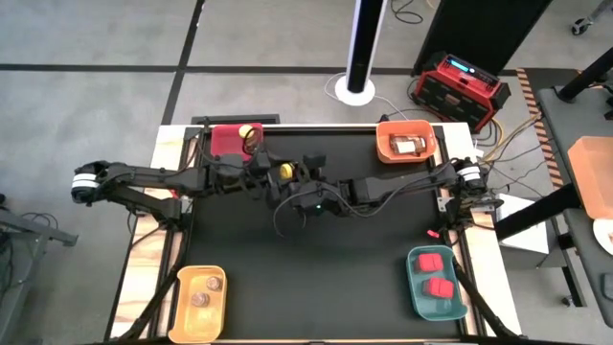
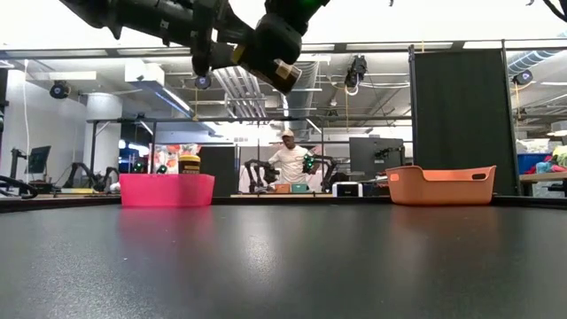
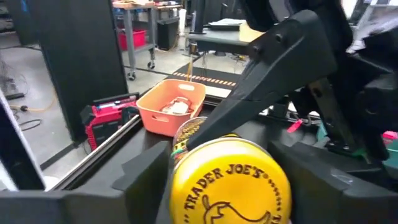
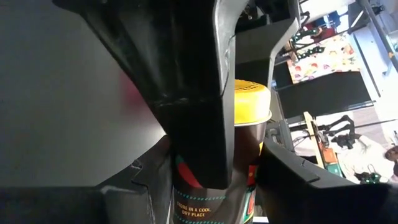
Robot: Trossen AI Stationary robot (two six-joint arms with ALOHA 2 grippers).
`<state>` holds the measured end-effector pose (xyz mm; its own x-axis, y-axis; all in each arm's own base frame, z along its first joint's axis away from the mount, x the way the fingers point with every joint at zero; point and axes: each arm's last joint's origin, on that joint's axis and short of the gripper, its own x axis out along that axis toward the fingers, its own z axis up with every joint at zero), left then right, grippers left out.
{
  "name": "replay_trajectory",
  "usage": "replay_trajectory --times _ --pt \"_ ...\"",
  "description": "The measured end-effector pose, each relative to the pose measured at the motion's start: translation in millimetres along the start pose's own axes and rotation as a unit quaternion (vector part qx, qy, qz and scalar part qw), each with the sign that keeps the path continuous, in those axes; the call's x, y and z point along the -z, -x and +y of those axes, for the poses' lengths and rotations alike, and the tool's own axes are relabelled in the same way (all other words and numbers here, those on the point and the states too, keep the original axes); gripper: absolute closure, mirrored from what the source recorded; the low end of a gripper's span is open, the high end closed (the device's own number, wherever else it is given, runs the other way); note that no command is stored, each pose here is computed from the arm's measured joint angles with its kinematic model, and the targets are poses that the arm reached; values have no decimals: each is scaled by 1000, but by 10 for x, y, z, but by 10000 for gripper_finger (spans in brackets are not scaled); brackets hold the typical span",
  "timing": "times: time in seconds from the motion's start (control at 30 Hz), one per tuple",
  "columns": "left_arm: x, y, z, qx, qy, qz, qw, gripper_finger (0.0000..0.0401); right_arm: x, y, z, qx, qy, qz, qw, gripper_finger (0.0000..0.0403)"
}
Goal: Sort spices by type
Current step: Put the yellow seasoning bottle into the red bin
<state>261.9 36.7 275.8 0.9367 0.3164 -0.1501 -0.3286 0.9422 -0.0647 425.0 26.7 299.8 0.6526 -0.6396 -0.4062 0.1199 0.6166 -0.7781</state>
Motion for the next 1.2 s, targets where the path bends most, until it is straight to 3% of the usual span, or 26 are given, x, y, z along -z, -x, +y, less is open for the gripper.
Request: replay_trajectory --times 0.13,0.3,0.47,0.7,0.93,1.2 --pt "0 0 -3 7 0 1 1000 190 2 0 0 1 -3 1 1000 225" --pt "1 0 -3 8 6 1 1000 191 3 0 2 0 -11 1 1000 223" --pt "-47 7 4 3 0 15 1000 185 3 -1 4 -2 -35 0 999 193" --pt "-337 60 104 -75 -44 100 991 189 8 -1 6 -1 -71 3 997 137" --pt "-546 188 468 -154 -70 210 963 188 54 -1 2 20 -93 32 995 107" --pt "-617 453 1141 -268 -14 312 911 189 149 -38 -13 21 -103 66 992 118"
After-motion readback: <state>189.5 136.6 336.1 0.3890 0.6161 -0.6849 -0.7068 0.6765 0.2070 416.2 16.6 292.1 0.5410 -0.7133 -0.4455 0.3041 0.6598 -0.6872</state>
